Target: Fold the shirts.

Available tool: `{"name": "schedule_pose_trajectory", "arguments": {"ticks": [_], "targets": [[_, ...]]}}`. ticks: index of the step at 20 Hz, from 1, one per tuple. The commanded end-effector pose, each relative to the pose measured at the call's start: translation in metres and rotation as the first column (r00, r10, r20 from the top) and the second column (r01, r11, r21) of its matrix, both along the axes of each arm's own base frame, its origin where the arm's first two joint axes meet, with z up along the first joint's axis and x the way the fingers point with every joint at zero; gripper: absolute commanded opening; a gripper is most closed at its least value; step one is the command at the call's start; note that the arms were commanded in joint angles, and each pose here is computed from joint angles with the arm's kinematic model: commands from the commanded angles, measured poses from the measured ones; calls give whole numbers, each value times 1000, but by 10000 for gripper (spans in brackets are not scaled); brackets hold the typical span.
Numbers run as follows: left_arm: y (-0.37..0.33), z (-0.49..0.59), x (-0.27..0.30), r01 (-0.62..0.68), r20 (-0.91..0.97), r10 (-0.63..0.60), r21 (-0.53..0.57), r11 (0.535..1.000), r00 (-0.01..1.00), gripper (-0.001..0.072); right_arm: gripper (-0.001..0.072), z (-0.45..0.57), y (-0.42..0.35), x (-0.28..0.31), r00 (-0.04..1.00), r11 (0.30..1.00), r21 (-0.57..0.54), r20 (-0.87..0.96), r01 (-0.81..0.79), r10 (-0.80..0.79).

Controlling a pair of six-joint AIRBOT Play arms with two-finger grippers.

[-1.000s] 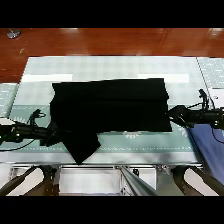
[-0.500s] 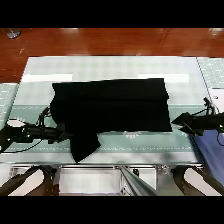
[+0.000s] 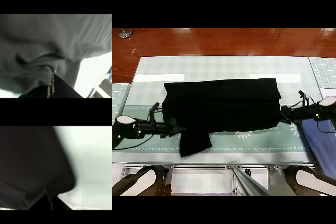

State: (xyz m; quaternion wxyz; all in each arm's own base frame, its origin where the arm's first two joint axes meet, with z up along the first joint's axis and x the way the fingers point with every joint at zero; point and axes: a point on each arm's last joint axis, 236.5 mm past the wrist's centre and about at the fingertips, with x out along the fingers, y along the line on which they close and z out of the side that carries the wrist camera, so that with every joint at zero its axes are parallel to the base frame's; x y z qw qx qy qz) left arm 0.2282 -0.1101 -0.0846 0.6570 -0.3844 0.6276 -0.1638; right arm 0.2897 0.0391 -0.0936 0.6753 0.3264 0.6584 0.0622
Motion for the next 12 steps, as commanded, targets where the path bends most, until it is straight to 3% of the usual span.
{"name": "schedule_pose_trajectory", "arguments": {"ticks": [1, 5, 12], "targets": [[13, 29, 45, -19, 126, 14, 35, 999, 992, 32, 18, 33, -2, 45, 991, 998, -26, 123, -48, 51], [45, 62, 128, -137, 271, 106, 102, 985, 957, 32, 19, 67, -19, 105, 975, 998, -59, 221, -20, 32], [55, 52, 243, -163, 278, 132, 91, 982, 951, 31, 18, 50, -24, 186, 970, 998, 44, 237, 40, -49]]}}
